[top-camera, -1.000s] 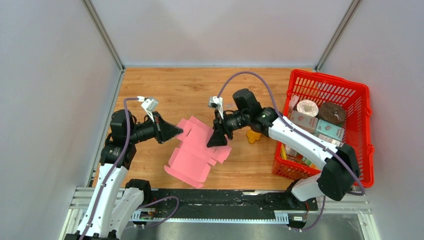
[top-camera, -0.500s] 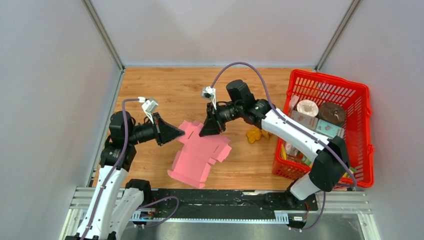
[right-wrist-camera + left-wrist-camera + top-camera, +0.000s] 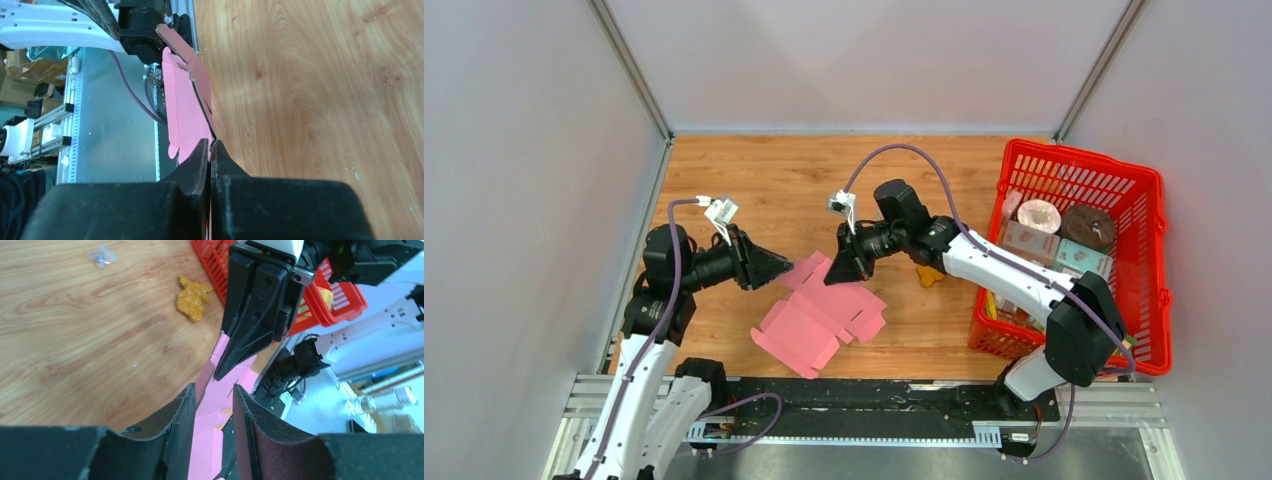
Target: Fold the paper box
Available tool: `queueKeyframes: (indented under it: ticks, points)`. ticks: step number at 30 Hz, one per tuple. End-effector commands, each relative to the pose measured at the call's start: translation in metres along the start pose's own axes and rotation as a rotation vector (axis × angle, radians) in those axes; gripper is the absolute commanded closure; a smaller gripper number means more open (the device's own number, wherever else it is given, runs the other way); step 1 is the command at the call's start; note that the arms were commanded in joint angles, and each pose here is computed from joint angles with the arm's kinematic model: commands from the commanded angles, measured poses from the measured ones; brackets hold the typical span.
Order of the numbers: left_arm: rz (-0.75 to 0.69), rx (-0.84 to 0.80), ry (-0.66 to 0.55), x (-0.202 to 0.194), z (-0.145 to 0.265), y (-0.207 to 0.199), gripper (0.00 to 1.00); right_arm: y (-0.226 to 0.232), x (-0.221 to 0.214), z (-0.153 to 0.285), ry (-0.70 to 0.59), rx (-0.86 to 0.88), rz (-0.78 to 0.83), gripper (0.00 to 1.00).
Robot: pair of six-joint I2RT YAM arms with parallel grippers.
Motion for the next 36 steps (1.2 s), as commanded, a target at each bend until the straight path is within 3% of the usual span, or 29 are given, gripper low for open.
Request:
queueKeyframes:
  ticks: [1,3,5,7,12,20,32,36]
  points:
    - [-0.067,0.182,-0.043,0.012,0.016,-0.001,0.56,0.016,0.021,0.012,-0.119,-0.030,0.071,1.00]
    - [-0.067,0.249,-0.008,0.002,0.023,0.003,0.57,0.019,0.024,0.017,-0.153,-0.046,0.064,1.00]
    - [-0.064,0.342,-0.001,-0.003,0.029,0.009,0.68,0.019,0.025,0.023,-0.178,-0.053,0.056,1.00]
    - [-0.036,0.379,0.016,-0.013,0.032,0.013,0.71,0.021,0.028,0.029,-0.199,-0.053,0.060,1.00]
    - [0.032,0.249,0.028,-0.026,0.015,0.015,0.60,0.026,0.025,0.031,-0.186,0.009,0.069,1.00]
    - [0.102,0.027,0.025,-0.024,-0.002,0.006,0.65,0.030,0.022,0.031,-0.172,0.044,0.081,1.00]
    - [0.138,-0.043,0.011,-0.025,-0.011,0.010,0.64,0.037,0.020,0.032,-0.156,0.101,0.091,1.00]
    - [0.130,-0.059,0.026,-0.027,-0.012,0.007,0.70,0.037,0.020,0.031,-0.159,0.102,0.092,1.00]
Point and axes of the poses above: each gripper's point midway between its finger pads, its own z axis back along the fingers, its own y axis along the line the jaws close on, x = y × z, the point moved 6 cm from there along z, back along the fingers, and after that the axes turned 11 degrees about -z, right-handed, at the moved point
